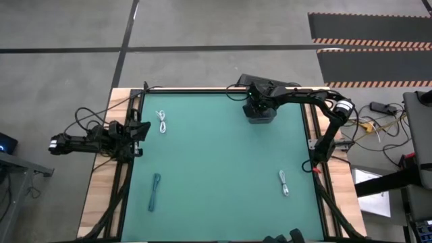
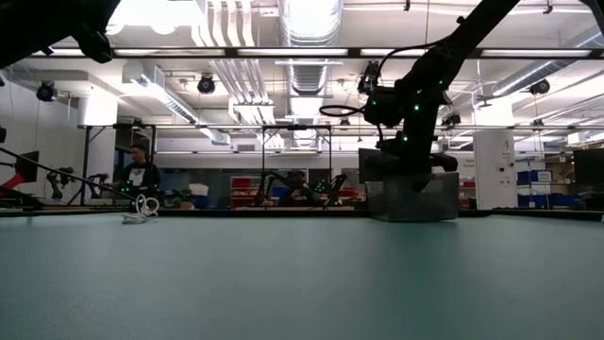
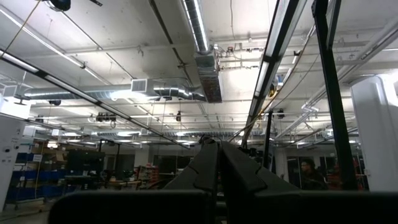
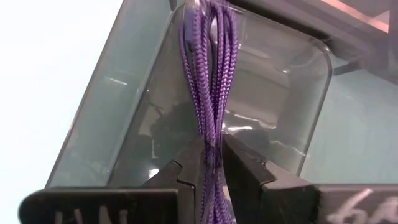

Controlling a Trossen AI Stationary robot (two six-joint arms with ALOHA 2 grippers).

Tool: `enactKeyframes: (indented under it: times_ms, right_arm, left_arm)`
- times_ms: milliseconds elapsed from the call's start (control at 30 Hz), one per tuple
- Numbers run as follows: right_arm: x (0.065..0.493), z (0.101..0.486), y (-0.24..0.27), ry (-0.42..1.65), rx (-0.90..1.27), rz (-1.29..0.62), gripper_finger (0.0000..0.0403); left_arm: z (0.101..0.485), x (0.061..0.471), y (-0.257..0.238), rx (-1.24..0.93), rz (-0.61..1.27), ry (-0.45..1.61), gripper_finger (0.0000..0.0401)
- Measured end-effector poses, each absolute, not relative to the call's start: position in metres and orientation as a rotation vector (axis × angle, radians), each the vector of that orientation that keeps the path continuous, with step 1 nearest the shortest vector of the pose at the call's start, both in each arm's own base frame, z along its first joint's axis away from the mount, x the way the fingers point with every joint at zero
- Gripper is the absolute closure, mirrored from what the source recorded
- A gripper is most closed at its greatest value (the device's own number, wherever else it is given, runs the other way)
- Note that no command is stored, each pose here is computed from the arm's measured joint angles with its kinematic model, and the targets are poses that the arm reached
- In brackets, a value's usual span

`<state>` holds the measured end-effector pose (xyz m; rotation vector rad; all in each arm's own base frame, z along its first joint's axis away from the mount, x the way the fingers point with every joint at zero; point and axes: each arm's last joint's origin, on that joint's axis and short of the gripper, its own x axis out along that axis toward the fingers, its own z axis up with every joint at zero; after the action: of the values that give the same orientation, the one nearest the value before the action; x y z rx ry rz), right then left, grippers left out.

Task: Pick and place USB-C Cables
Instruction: Put the purple charger cable into the black bin, then put the blue charger cable into the black bin

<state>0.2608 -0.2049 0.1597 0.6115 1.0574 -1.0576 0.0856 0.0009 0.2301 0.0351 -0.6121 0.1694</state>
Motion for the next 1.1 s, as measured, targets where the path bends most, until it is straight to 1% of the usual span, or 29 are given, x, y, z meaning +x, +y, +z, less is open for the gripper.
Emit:
enactKeyframes:
  times_ms: [233, 467, 700, 900, 1100]
  right_arm:
    - [0.260, 0.161, -0.205, 1.064, 0.604, -1.060, 0.0329]
    - [0.258, 0.177, -0.202, 1.046, 0.558, -1.039, 0.0314]
    - [0.252, 0.204, -0.193, 0.988, 0.549, -1.023, 0.0326]
    - [0.255, 0.230, -0.172, 0.907, 0.503, -0.961, 0.0337]
    - [0.261, 0.253, -0.141, 0.848, 0.360, -0.903, 0.0339]
  left_arm:
    - [0.230, 0.086, 0.001, 0.035, 0.170, -0.612, 0.0401]
    - [0.230, 0.086, 0.001, 0.035, 0.169, -0.612, 0.0401]
    - [0.230, 0.086, 0.001, 0.036, 0.169, -0.612, 0.0401]
    - [0.230, 0.086, 0.001, 0.036, 0.170, -0.612, 0.0401]
    - [0.229, 0.086, 0.001, 0.037, 0.169, -0.600, 0.0401]
